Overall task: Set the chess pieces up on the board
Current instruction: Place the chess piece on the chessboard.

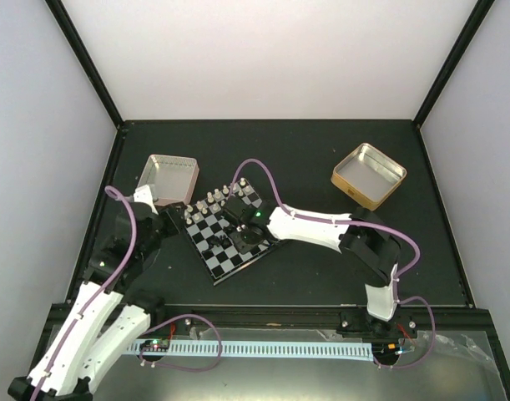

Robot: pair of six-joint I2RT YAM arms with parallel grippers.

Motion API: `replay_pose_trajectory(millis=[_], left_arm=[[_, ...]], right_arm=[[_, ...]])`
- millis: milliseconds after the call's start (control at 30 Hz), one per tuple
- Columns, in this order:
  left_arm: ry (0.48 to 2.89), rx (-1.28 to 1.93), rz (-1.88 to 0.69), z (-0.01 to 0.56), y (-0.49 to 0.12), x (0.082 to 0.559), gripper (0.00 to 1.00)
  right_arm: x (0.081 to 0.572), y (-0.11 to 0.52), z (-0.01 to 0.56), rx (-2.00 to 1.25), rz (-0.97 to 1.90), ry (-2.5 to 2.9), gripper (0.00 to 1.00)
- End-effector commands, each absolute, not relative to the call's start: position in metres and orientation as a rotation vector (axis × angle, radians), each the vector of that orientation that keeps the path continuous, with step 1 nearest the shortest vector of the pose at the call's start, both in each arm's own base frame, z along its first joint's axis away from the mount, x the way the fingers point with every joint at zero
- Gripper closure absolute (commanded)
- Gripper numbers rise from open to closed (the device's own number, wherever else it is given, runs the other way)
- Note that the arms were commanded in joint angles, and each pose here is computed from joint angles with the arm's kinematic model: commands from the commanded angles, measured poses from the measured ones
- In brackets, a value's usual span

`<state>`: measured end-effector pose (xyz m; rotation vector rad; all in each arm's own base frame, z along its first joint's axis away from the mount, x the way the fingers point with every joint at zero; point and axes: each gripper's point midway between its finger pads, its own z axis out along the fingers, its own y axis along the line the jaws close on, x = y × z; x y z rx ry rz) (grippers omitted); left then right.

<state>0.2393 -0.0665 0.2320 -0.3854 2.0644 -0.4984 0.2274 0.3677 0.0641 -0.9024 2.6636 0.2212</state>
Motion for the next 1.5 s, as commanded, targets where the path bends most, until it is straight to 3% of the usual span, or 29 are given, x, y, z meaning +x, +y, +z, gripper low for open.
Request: replay_pose_trajectory(millis=[0, 767, 1033, 1233, 1467], left_arm=[[2.077, -0.381, -0.449, 0.232, -0.062, 0.245, 0.46], [2.121, -0.380, -0.457, 0.212, -0.068, 0.250, 0.46], [2.115, -0.384, -0.460, 0.214, -0.068, 0.252, 0.45], [2.098, -0.394, -0.454, 0.219, -0.067, 0.256, 0.45], [2.082, -0.404, -0.450, 0.223, -0.068, 0.264, 0.44]], right_arm=[[0.230, 0.364, 0.057, -0.871, 0.161, 2.687, 0.97], [0.237, 0.356, 0.041, -0.852, 0.051, 2.714, 0.90], [0.239, 0.370, 0.079, -0.814, 0.205, 2.664, 0.72], [0.250, 0.377, 0.110, -0.775, 0.311, 2.616, 0.69], [0.265, 0.369, 0.105, -0.811, 0.261, 2.623, 0.66]])
